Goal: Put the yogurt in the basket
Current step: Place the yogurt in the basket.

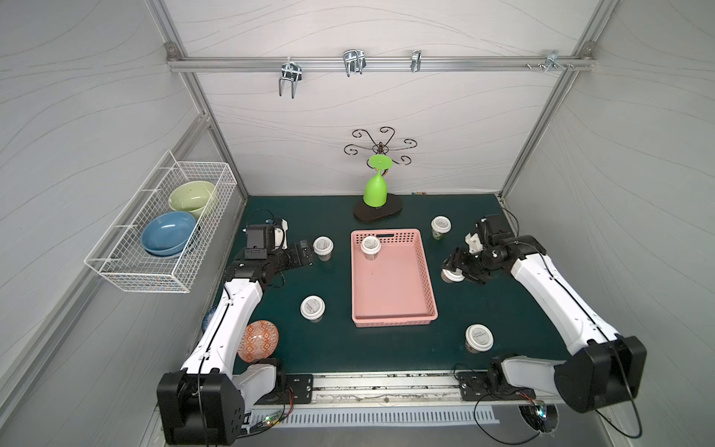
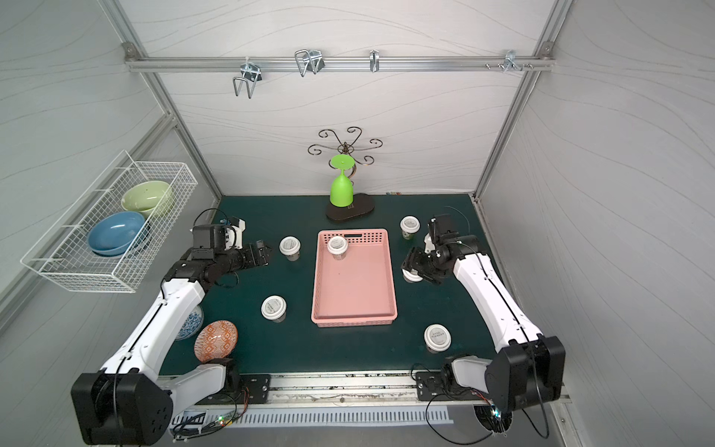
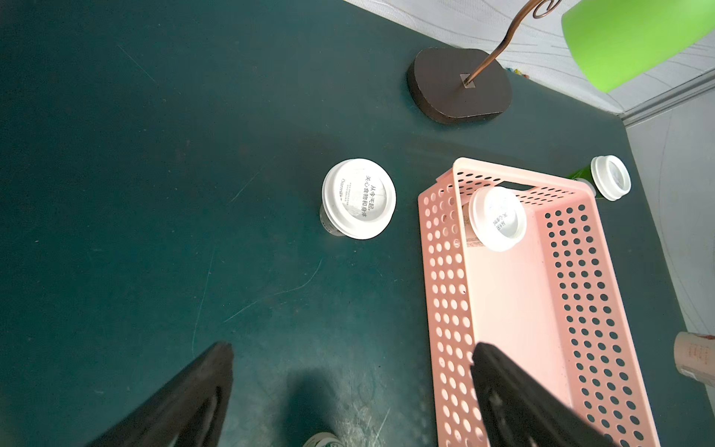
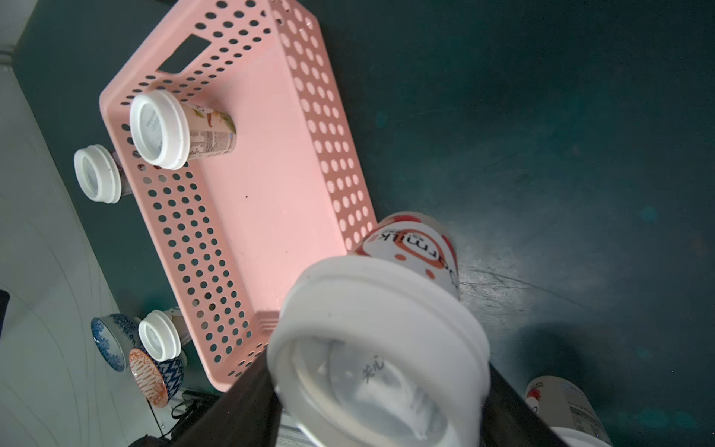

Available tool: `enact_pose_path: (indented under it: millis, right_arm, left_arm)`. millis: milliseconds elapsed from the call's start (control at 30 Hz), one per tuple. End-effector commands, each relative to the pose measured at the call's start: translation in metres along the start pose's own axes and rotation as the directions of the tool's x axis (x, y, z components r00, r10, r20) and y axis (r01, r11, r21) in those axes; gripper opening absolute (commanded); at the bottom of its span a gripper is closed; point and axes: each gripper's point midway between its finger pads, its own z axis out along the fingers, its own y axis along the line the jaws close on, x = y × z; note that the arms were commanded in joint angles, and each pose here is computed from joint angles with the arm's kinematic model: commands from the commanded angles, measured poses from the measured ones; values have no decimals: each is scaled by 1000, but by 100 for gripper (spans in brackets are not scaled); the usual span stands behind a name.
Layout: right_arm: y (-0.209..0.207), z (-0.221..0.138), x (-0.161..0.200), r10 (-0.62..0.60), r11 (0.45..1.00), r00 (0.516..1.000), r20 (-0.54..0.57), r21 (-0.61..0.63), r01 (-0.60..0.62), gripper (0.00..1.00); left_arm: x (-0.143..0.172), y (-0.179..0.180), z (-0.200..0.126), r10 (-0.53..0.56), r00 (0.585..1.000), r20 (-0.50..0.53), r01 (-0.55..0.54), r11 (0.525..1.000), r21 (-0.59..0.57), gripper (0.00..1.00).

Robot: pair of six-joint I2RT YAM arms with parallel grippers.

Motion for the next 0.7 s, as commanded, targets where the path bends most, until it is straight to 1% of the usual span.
enact_pose_path:
  millis: [0,100,200,367,567,667]
  right_arm:
    - [26,3,-2,-31,999,999,-30,-17,31,62]
    - [50,12,-10,-52,998,997,-50,-48,50,62]
    - [70,23,-19,-91,995,995,-49,-54,89,62]
    - [97,47,-30,-129,990,989,-77,-66,124,62]
    - [110,80,-40,-140,989,984,-110,-57,134,62]
    - [113,96,-45,-145,989,982,-121,-49,140,63]
  left_arm:
    - [-14,-2,-7,10,998,61,-11,1000,7,100]
    - [-15,-3,-10,17,998,58,-17,1000,6,99]
    - [-14,0,-8,17,998,66,-16,1000,-9,99]
    - [-13,-3,-10,14,998,62,-15,1000,5,99]
    - [-13,-4,-14,21,997,71,-22,1000,16,99]
    - [-12,0,-12,25,997,75,-24,1000,-6,99]
